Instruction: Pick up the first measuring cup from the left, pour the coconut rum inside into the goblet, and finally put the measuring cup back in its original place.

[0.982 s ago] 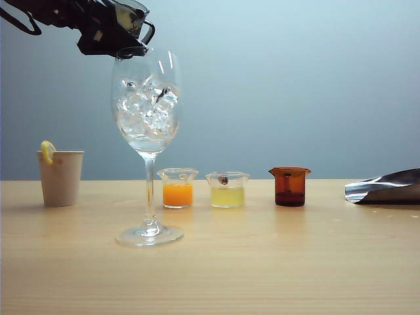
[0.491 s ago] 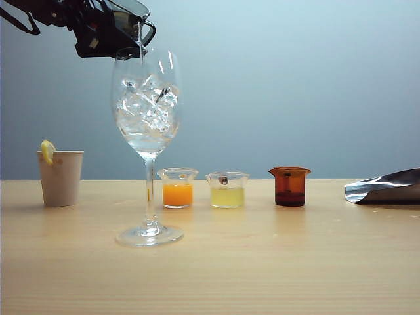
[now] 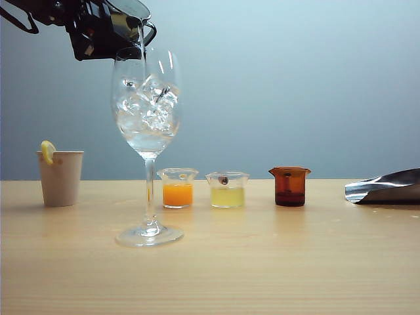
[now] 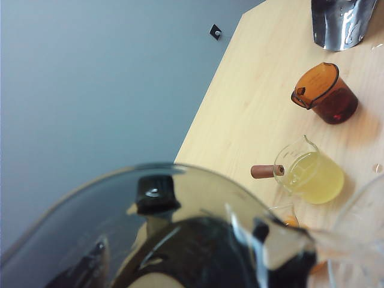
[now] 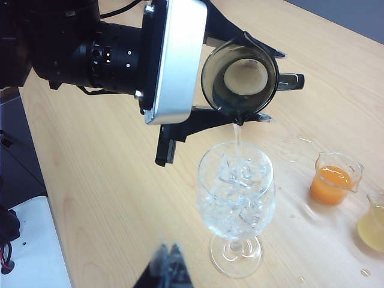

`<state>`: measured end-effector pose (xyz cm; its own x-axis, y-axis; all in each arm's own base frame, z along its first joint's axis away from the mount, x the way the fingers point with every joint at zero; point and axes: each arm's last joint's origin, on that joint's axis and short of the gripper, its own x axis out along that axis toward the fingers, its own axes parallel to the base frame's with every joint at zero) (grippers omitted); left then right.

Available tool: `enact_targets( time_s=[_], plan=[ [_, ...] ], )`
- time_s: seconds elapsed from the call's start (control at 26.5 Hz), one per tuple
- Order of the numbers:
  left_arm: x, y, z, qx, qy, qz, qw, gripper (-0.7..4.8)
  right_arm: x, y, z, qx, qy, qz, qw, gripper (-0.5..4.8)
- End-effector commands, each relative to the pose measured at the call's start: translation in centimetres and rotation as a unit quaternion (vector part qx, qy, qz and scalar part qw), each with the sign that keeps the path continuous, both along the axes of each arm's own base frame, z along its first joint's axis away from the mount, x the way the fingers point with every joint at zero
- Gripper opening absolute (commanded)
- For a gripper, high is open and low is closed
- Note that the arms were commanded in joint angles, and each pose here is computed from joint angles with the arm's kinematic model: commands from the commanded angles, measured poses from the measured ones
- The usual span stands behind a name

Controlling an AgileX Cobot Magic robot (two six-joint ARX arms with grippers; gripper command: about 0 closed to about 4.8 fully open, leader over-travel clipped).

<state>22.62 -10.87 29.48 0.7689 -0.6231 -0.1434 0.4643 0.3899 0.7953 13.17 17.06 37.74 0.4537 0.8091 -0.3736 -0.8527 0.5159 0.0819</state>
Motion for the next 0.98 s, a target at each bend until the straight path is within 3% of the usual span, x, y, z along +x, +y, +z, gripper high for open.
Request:
enact_targets(
  time_s=[0.04, 0.45, 0.98],
  plan=[
    [0.0, 0.0, 0.6, -0.007, -0.018, -0.002, 1.000, 2.05, 0.0, 0.0, 0.2, 0.007, -0.005, 0.002, 1.000, -0.09],
    [0.0, 0.0, 0.6, 0.003, -0.025, -0.003, 1.000, 2.05, 0.0, -0.1, 0.2, 0.003, -0.003, -0.007, 1.000, -0.09],
    [-0.1, 0.0, 0.6, 0.014, -0.035, -0.006, 0.999, 2.05, 0.7, 0.5, -1.7, -0.064, 0.034, -0.037, 0.997, -0.09]
  ],
)
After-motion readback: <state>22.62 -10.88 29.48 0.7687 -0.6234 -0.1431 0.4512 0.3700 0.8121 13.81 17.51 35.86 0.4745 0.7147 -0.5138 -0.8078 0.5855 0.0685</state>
